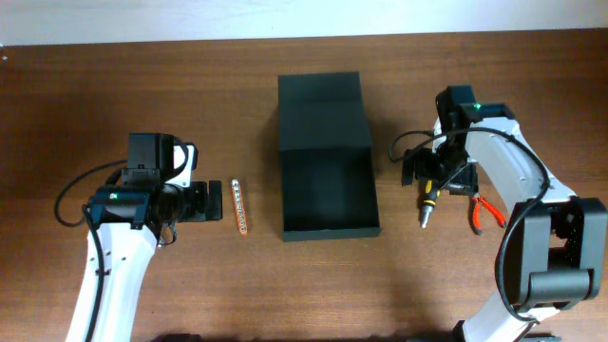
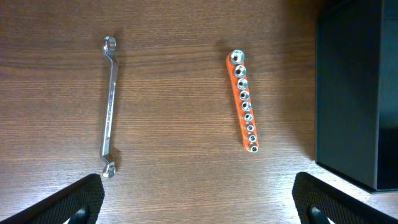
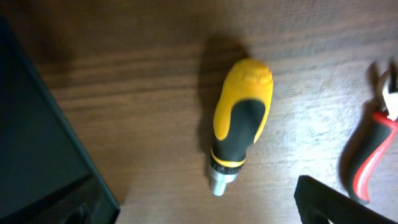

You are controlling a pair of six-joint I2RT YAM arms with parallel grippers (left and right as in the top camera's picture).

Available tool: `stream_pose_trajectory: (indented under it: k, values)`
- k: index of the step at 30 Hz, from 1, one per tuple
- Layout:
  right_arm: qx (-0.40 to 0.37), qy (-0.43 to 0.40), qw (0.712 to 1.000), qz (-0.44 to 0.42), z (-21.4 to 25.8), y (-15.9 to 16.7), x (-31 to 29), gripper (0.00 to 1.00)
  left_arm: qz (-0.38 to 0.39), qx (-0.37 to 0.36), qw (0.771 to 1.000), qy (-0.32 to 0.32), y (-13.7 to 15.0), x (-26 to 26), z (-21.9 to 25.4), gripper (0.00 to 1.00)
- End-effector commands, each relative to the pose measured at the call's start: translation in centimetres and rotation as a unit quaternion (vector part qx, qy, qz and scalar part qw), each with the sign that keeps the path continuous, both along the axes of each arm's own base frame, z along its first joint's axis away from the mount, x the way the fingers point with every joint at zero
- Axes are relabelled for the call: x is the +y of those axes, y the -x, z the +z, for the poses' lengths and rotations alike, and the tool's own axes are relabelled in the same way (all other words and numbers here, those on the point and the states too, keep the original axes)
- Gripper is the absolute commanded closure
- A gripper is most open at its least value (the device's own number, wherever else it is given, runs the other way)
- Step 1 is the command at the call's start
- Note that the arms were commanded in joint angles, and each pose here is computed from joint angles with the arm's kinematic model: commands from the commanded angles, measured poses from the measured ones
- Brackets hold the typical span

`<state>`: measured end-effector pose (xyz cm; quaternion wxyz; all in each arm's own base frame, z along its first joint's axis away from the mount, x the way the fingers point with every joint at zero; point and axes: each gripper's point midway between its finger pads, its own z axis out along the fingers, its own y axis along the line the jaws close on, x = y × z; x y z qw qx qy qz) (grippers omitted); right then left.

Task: Pack container
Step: 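Lower the right gripper onto the yellow-black screwdriver and grasp it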

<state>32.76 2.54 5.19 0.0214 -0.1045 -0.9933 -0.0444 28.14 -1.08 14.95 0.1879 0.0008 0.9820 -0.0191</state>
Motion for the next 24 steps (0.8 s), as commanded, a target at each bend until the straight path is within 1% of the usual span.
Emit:
stream_pose_trajectory:
  k: [1,4,9,13,17,24]
  values:
    - [0.014,-0.003,1.0,-0.021,-1.2,0.9,-0.7,0.0,0.005,-0.009,1.0,0.005,-0.4,0.0,0.6,0.01]
    - [0.022,-0.003,0.999,-0.03,-2.8,1.9,-1.3,0.0,0.005,-0.009,1.0,0.005,-0.4,0.0,0.6,0.01]
    - [0.022,0.017,0.999,-0.032,-3.8,2.3,-2.3,0.02,0.005,-0.009,1.0,0.005,-0.4,0.0,0.6,0.01]
    - [0.017,0.029,0.999,-0.002,-3.8,2.2,-2.7,0.04,0.005,-0.009,1.0,0.005,-0.4,0.0,0.6,0.01]
    - [0.01,0.055,0.998,-0.001,-4.0,1.9,-3.6,0.03,0.005,-0.009,1.0,0.006,-0.4,0.0,0.6,0.01]
    - [0.005,0.055,0.998,0.0,-4.8,2.1,-3.6,0.03,0.005,-0.009,1.0,0.005,-0.4,0.0,0.6,0.01]
